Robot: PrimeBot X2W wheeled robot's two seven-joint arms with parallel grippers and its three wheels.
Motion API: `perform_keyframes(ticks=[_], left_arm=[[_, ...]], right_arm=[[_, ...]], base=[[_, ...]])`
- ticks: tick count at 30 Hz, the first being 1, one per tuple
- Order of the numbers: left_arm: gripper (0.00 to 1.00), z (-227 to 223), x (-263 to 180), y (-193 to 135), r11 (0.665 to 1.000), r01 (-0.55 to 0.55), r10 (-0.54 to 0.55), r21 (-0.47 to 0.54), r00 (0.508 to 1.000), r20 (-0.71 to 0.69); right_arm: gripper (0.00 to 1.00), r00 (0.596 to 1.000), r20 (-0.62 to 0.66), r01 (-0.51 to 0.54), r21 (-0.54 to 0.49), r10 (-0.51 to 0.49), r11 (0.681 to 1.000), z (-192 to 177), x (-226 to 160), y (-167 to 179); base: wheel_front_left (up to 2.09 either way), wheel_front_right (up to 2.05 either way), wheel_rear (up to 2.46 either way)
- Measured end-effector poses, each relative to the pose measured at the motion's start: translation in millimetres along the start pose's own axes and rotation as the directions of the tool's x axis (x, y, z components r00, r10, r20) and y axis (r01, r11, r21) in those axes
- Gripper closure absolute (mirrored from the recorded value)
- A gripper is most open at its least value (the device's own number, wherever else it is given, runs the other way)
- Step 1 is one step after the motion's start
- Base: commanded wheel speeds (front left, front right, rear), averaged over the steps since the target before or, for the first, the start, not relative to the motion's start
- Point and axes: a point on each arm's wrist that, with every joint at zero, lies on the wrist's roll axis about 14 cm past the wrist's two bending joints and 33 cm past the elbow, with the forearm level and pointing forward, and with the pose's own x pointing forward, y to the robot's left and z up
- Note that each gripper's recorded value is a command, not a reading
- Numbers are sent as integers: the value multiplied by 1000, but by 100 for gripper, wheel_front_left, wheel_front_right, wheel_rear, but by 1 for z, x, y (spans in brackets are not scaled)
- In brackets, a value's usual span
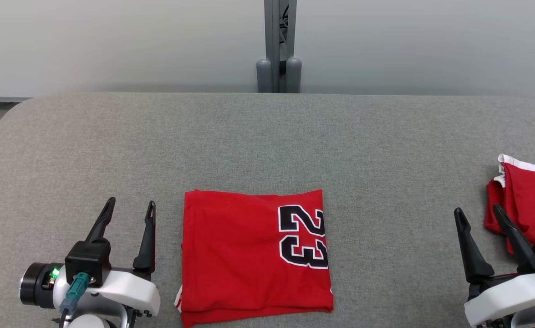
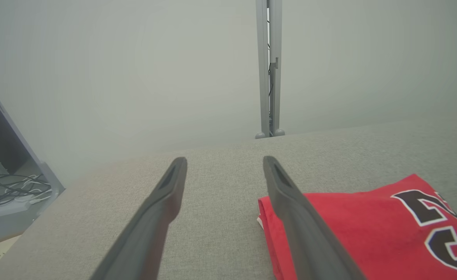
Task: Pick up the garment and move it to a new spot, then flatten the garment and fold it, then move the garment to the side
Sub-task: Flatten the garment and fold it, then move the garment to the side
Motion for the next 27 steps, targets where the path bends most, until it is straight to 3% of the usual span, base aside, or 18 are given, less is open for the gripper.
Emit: perform_keyframes(ticks=[12, 20, 27], left_arm=[[0, 2, -2, 7, 999, -39, 40, -25, 999, 10], [0, 3, -9, 26, 992, -117, 118, -55, 993, 28], [0, -4, -26, 50, 978, -198, 199, -61, 980, 10]], right_arm=[[0, 1000, 0, -27, 9, 27, 1000, 0, 5, 11], [0, 974, -97, -203, 24, 205, 979, -32, 25, 65], [0, 911, -234, -334, 62, 339, 940, -82, 34, 113]], base=[[0, 0, 0], [0, 0, 0], [0, 0, 0]])
